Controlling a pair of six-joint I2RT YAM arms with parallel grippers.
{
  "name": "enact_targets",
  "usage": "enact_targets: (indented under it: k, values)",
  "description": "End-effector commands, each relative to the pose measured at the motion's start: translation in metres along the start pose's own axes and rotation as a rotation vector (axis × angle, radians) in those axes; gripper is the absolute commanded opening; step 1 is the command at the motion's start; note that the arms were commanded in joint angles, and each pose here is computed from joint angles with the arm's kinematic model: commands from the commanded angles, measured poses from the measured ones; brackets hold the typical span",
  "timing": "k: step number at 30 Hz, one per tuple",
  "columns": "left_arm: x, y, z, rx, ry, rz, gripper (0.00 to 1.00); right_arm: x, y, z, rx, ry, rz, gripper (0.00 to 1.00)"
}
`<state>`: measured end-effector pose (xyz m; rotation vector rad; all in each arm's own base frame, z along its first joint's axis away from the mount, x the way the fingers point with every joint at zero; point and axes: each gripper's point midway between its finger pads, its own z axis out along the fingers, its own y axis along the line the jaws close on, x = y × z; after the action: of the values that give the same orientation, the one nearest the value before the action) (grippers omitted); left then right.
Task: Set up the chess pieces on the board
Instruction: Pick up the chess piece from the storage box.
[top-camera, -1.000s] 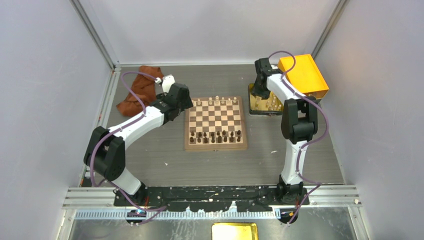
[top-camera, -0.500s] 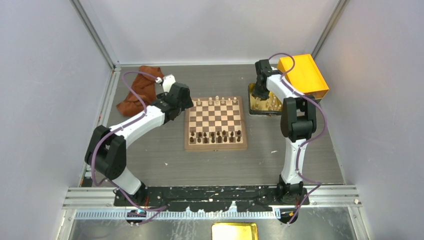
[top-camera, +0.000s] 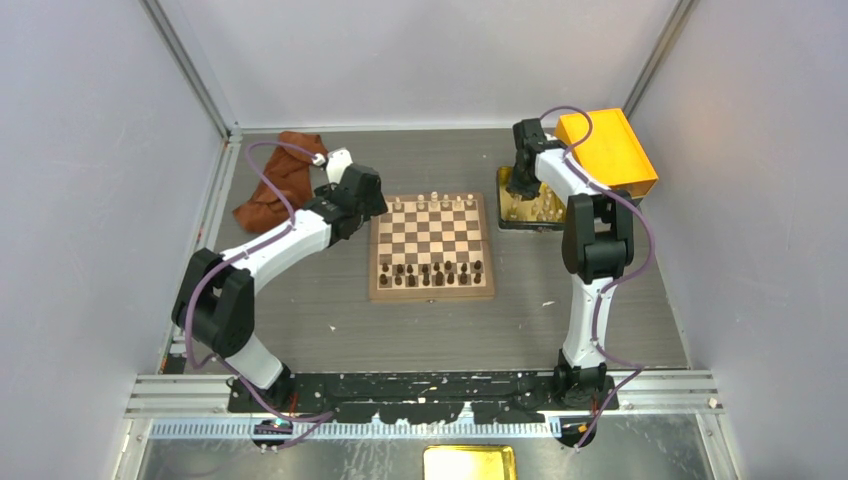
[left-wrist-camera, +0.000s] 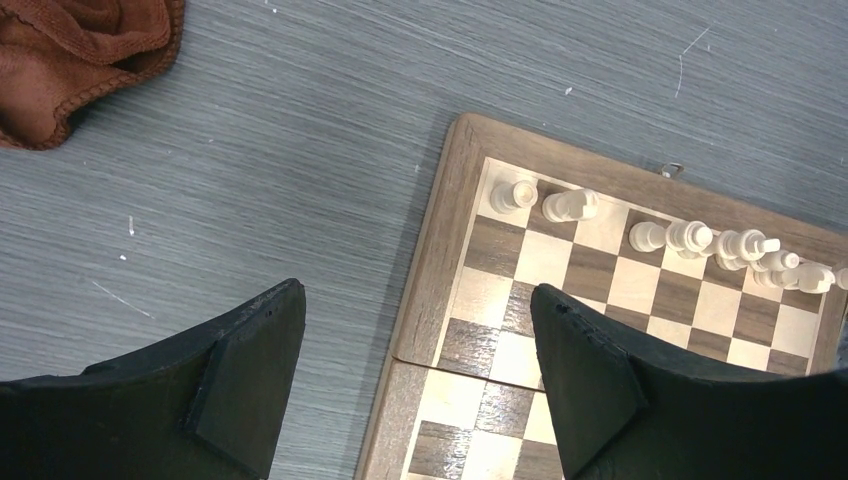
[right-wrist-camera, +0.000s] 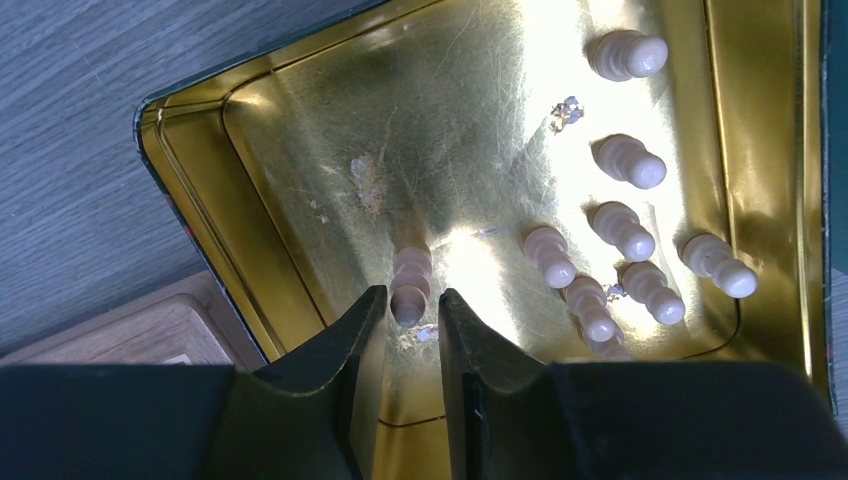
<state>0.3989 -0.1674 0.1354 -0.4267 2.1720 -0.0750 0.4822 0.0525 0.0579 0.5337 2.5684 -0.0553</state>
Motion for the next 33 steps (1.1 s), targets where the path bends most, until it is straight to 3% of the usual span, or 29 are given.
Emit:
enact_targets:
  k: [1, 28, 33]
  values:
    - [-0.0193, -0.011, -0.0034, 0.018, -0.051, -0.02, 0.84, -0.0178, 0.0062, -0.0021, -0.025, -0.05, 0.022, 0.31]
    - [-0.0177, -0.0116, -0.002, 0.015, -0.047, -0.018, 0.83, -0.019, 0.0085, 0.001, -0.036, -0.048, 0.027, 0.31]
    - [-0.0165, -0.0111, -0.0013, 0.013, -0.045, -0.017, 0.83, -0.018, 0.0094, 0.0022, -0.038, -0.045, 0.025, 0.21]
